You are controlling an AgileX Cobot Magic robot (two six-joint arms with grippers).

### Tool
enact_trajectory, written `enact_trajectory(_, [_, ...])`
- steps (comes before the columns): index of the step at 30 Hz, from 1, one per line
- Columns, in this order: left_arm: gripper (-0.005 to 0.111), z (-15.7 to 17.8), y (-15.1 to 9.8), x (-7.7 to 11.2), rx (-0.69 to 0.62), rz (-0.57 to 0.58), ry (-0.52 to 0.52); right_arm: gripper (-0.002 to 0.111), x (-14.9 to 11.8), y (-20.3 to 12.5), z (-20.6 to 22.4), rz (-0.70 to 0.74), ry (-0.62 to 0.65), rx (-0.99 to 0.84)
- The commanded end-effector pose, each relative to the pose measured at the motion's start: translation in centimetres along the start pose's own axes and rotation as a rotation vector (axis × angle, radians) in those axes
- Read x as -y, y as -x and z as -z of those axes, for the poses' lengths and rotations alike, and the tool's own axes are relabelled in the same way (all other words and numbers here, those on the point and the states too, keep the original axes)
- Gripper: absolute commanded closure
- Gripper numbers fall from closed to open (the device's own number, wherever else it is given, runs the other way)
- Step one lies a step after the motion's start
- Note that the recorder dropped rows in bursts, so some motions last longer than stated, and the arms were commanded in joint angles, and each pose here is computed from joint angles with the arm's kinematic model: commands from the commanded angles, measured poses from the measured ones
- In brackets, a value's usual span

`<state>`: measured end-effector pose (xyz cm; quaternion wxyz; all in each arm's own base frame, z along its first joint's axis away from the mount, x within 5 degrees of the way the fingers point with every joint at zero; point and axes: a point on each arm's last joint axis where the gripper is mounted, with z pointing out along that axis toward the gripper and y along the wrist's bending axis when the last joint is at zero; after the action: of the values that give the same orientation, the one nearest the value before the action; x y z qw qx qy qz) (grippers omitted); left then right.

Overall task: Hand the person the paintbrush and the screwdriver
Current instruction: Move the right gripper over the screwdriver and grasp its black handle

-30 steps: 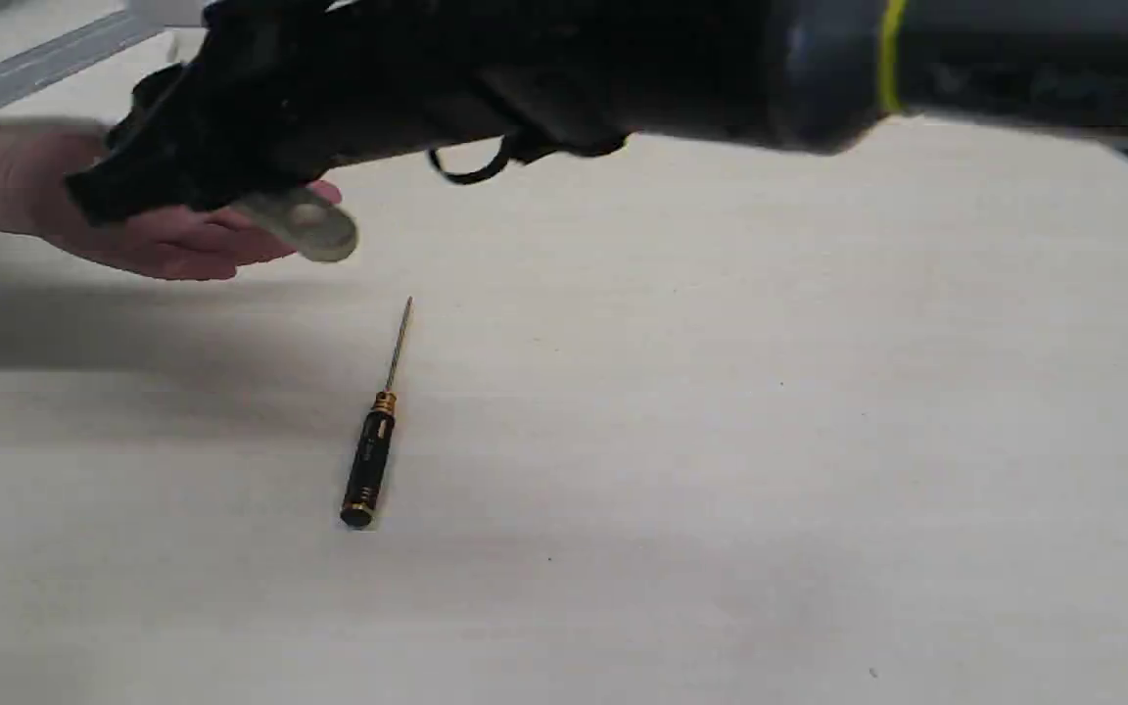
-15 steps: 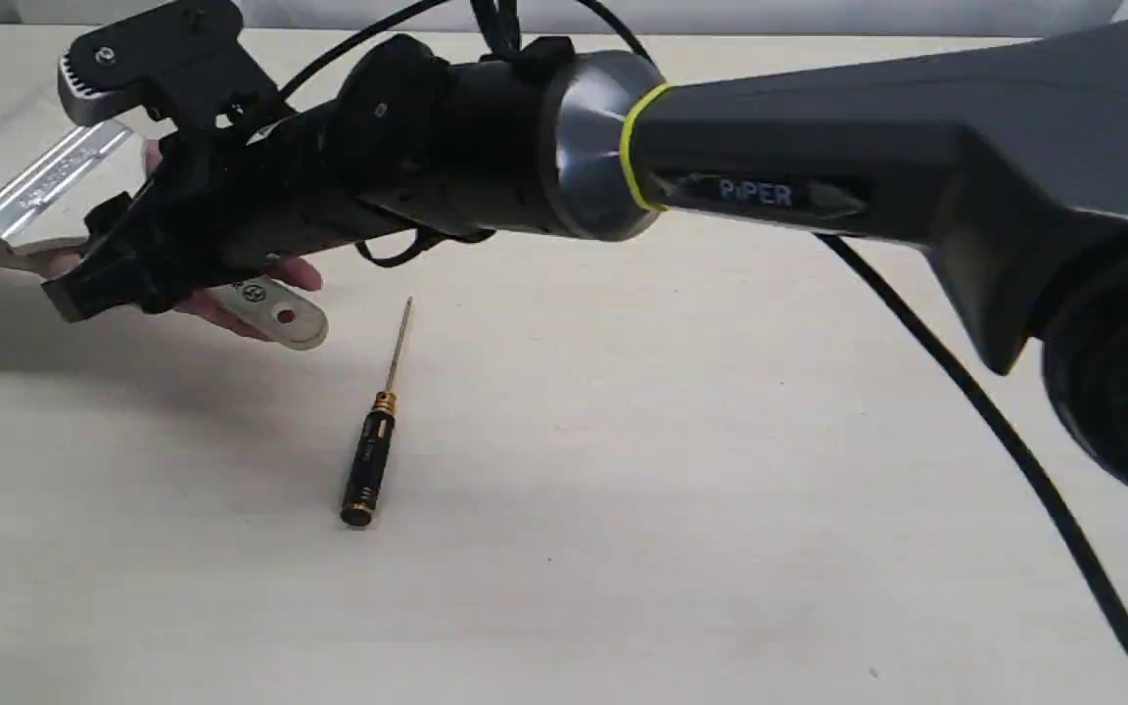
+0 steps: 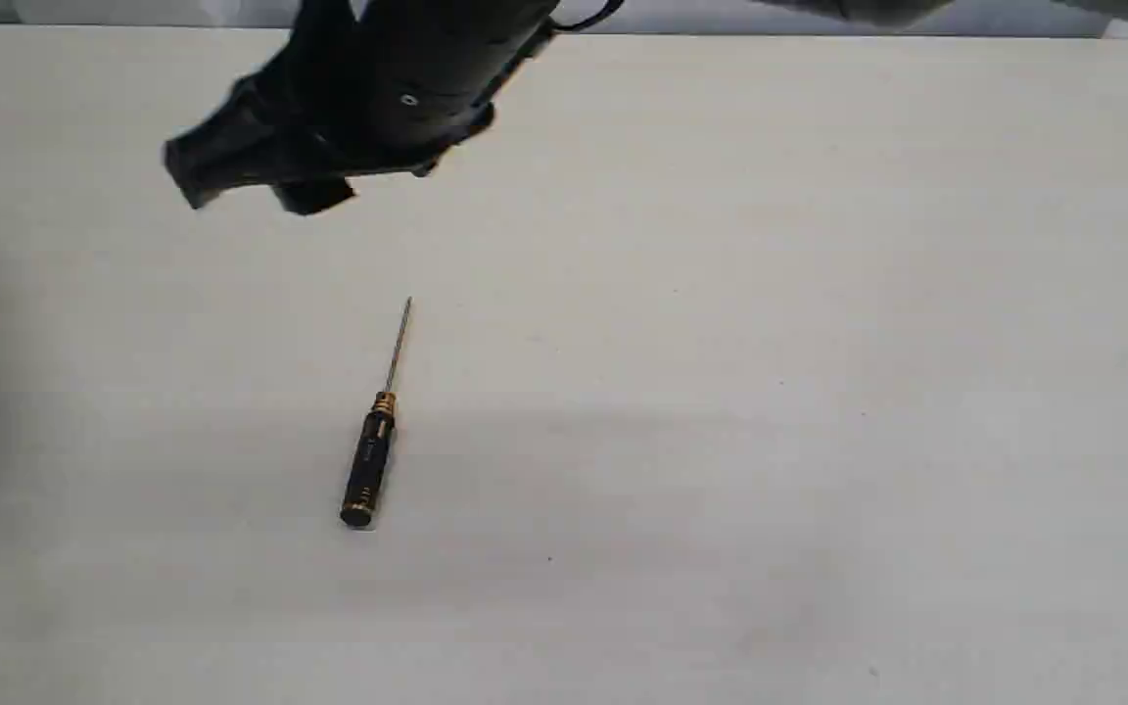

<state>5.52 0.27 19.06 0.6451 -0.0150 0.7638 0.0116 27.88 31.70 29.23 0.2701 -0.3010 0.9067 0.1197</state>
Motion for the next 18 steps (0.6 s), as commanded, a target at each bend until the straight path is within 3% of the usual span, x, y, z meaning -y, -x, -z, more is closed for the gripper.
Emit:
enact_trajectory(1, [0.107,0.0,0.0,0.1,0.006,0.001,-0.009,0.053,1.1,-1.1,0.6,-0.07,-0.112,-0.117])
enact_trajectory(8, [0.107,0.0,0.0,0.1,0.006,0.001,-0.009,0.053,0.5,-1.3,-0.6,-0.129,-0.057,-0.137])
enact_trajectory(18, [0.107,0.0,0.0,0.1,0.006,0.004,-0.01,0.053,0.2,-3.1,-7.3,-0.156,-0.068,-0.246])
